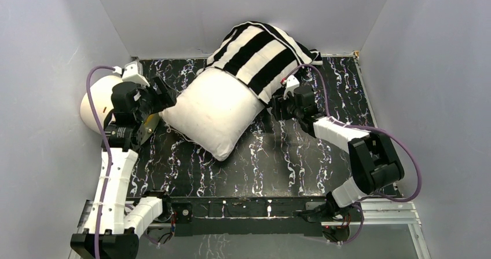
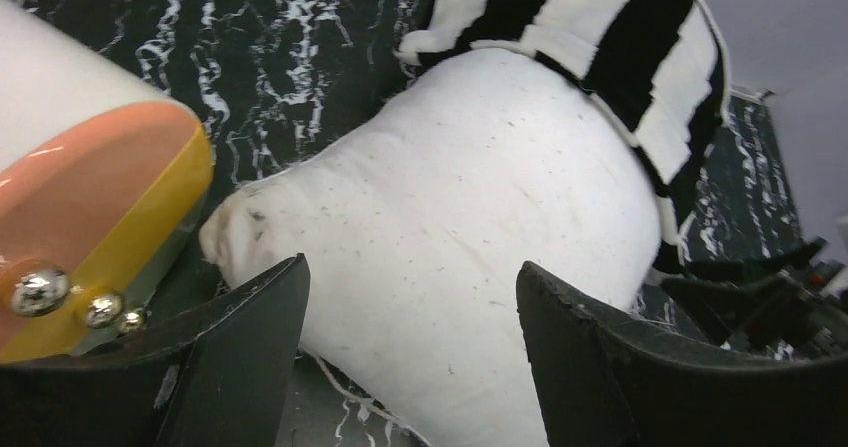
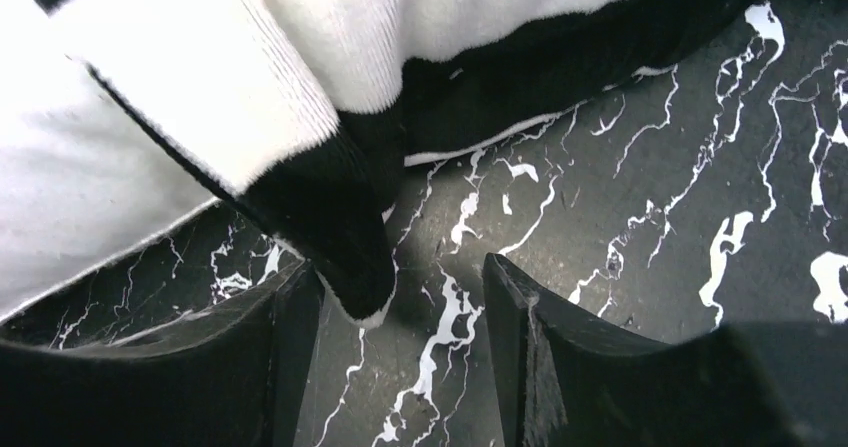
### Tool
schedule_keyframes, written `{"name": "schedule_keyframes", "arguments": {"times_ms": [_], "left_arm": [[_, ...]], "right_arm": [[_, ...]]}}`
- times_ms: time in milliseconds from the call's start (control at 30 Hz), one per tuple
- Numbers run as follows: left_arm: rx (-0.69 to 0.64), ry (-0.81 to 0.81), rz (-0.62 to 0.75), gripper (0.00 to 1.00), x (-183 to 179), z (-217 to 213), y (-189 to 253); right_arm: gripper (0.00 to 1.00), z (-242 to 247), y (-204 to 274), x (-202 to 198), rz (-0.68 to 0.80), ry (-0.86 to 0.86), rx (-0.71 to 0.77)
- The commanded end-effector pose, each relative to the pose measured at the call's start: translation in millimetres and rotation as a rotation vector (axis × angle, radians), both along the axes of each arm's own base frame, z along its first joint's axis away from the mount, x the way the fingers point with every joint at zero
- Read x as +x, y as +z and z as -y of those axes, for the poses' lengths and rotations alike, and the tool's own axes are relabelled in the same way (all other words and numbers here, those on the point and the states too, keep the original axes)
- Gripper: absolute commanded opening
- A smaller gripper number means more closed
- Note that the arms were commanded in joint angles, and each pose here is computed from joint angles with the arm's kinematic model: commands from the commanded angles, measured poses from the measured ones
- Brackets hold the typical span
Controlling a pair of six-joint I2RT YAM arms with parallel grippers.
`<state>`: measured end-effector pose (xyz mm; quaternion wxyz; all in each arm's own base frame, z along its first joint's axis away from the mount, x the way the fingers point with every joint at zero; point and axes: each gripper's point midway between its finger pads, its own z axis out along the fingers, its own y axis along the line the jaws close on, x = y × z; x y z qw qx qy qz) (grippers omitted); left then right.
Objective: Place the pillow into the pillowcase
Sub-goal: Stuff the pillow into the pillowcase.
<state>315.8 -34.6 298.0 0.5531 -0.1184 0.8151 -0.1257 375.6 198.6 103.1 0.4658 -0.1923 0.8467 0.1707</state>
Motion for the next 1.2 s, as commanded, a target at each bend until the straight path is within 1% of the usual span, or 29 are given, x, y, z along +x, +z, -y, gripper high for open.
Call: {"name": "schedule_keyframes", "arguments": {"times_ms": [0, 100, 233, 267, 300, 333, 367, 433, 467, 500, 567, 633, 767, 900, 967, 1033, 1100, 1167], "left_arm": [[-0.07, -0.169, -0.032, 0.74, -15, 33, -16], [-0.089, -0.213, -0.069, 0.74, -11, 46, -40], [-0.067, -0.246, -0.138, 0.76, 2, 68, -67], [-0.049, -0.254, -0.151, 0.76, 5, 76, -73], [-0.022, -0.269, -0.174, 0.76, 7, 88, -84], [-0.004, -0.267, -0.186, 0.76, 10, 94, -93], [0.006, -0.266, -0.203, 0.76, 13, 100, -104], [-0.011, -0.248, -0.251, 0.73, 19, 106, -129], [-0.03, -0.235, -0.276, 0.72, 21, 109, -140], [-0.049, -0.23, -0.288, 0.7, 24, 113, -149], [-0.079, -0.225, -0.3, 0.67, 27, 121, -163], [-0.096, -0.224, -0.298, 0.65, 31, 128, -171], [-0.098, -0.206, -0.282, 0.64, 41, 137, -178], [-0.112, -0.199, -0.296, 0.64, 44, 146, -190], [-0.126, -0.189, -0.32, 0.64, 40, 149, -201], [-0.145, -0.183, -0.332, 0.64, 37, 153, -212], [-0.155, -0.186, -0.346, 0.64, 34, 157, -220], [-0.159, -0.195, -0.354, 0.64, 32, 160, -222]], "right_arm": [[0.65, -20, 33, 21, 0.121, 0.056, 0.071], [0.65, -39, 42, 21, 0.123, 0.125, 0.124], [0.69, -51, 40, 27, 0.108, 0.16, 0.114], [0.68, -53, 36, 29, 0.092, 0.16, 0.107], [0.65, -55, 34, 29, 0.082, 0.164, 0.105], [0.59, -58, 34, 29, 0.074, 0.171, 0.11], [0.48, -61, 35, 27, 0.07, 0.186, 0.12], [0.22, -71, 41, 21, 0.068, 0.225, 0.139], [0.08, -77, 44, 17, 0.066, 0.246, 0.144], [0.0, -84, 49, 12, 0.057, 0.276, 0.15], [0.0, -99, 58, -7, 0.01, 0.345, 0.16], [0.0, -118, 74, -30, -0.006, 0.436, 0.178], [0.0, -152, 113, -77, -0.026, 0.608, 0.252], [0.0, -176, 126, -118, -0.068, 0.727, 0.251], [0.0, -189, 118, -136, -0.105, 0.764, 0.297], [0.0, -203, 86, -153, -0.167, 0.765, 0.32], [0.0, -204, 47, -156, -0.237, 0.706, 0.286], [0.0, -197, 31, -146, -0.23, 0.624, 0.26]]}}
